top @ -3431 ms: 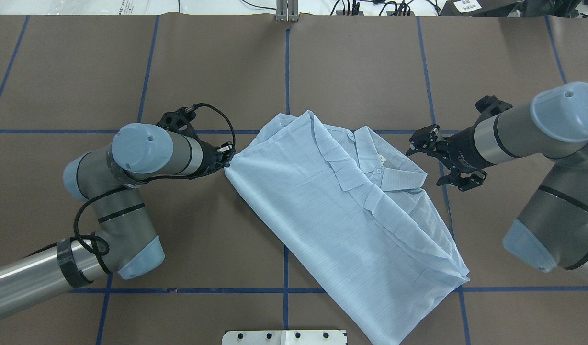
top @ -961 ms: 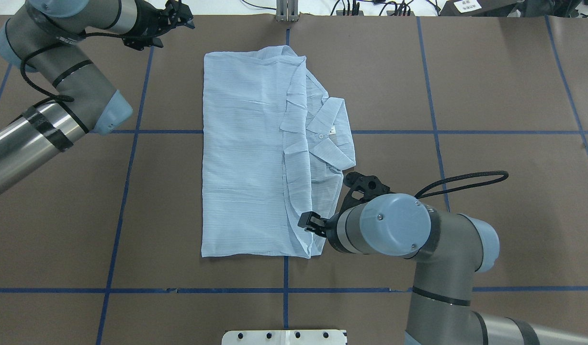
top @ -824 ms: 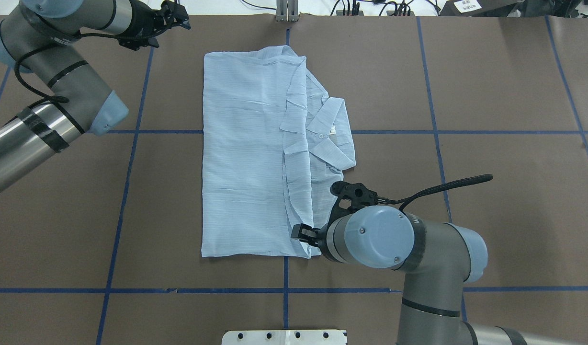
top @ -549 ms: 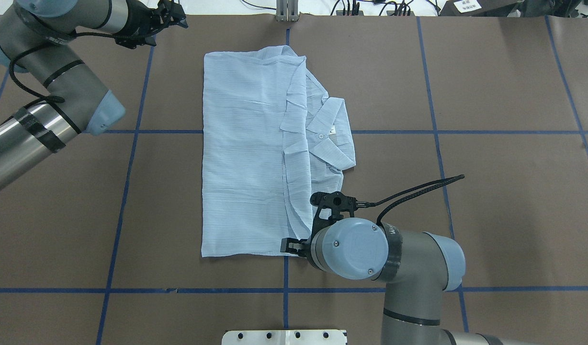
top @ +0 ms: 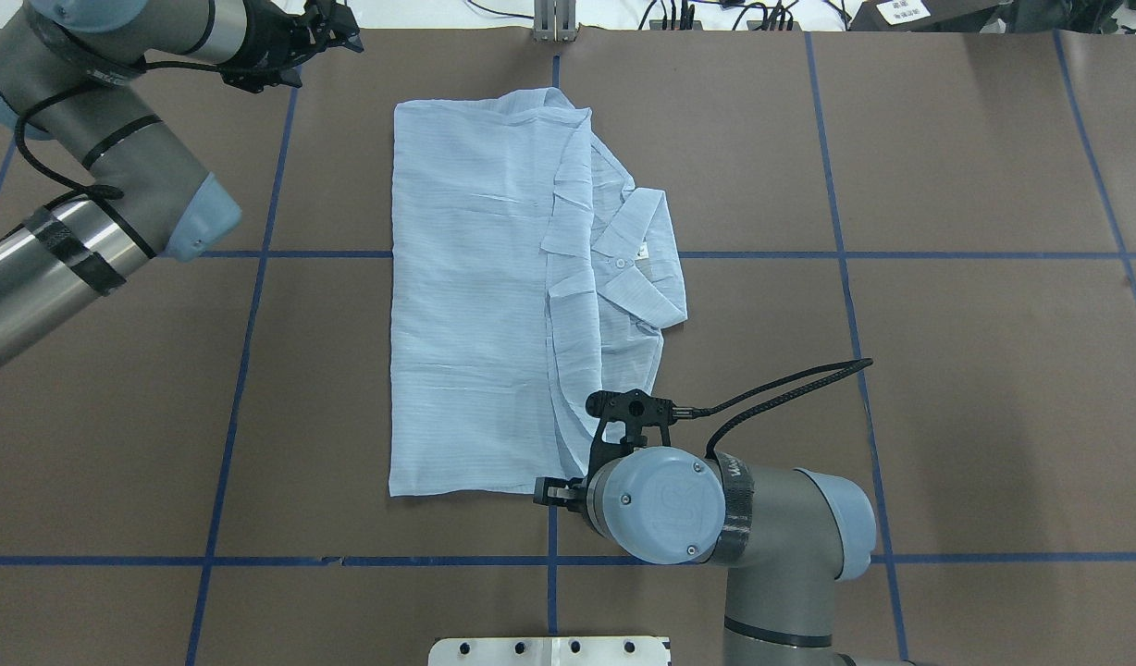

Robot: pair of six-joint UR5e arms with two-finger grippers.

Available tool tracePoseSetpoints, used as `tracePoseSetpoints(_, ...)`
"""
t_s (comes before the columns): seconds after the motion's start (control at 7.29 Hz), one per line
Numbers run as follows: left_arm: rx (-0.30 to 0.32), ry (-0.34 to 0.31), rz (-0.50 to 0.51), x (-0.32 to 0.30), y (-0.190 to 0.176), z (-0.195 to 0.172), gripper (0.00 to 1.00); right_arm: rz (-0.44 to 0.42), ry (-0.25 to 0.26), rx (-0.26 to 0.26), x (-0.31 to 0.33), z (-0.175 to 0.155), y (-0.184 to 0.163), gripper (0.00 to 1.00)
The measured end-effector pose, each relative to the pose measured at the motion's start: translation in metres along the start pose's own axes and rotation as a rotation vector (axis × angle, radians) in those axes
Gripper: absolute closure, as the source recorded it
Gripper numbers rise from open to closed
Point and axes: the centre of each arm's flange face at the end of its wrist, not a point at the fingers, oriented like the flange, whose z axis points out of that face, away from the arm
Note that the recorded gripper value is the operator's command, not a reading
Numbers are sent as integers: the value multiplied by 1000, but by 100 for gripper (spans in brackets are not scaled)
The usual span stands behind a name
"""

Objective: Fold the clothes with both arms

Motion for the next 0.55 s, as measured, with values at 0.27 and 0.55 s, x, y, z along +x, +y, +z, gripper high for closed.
tracePoseSetpoints(0.27, -1, 1, 0, 0, 0, 0, 0, -31, 16, 6, 1, 9, -4, 0)
tracePoseSetpoints(0.55, -1, 0, 0, 0, 0, 0, 1, -97, 42, 12, 5, 18, -11, 0)
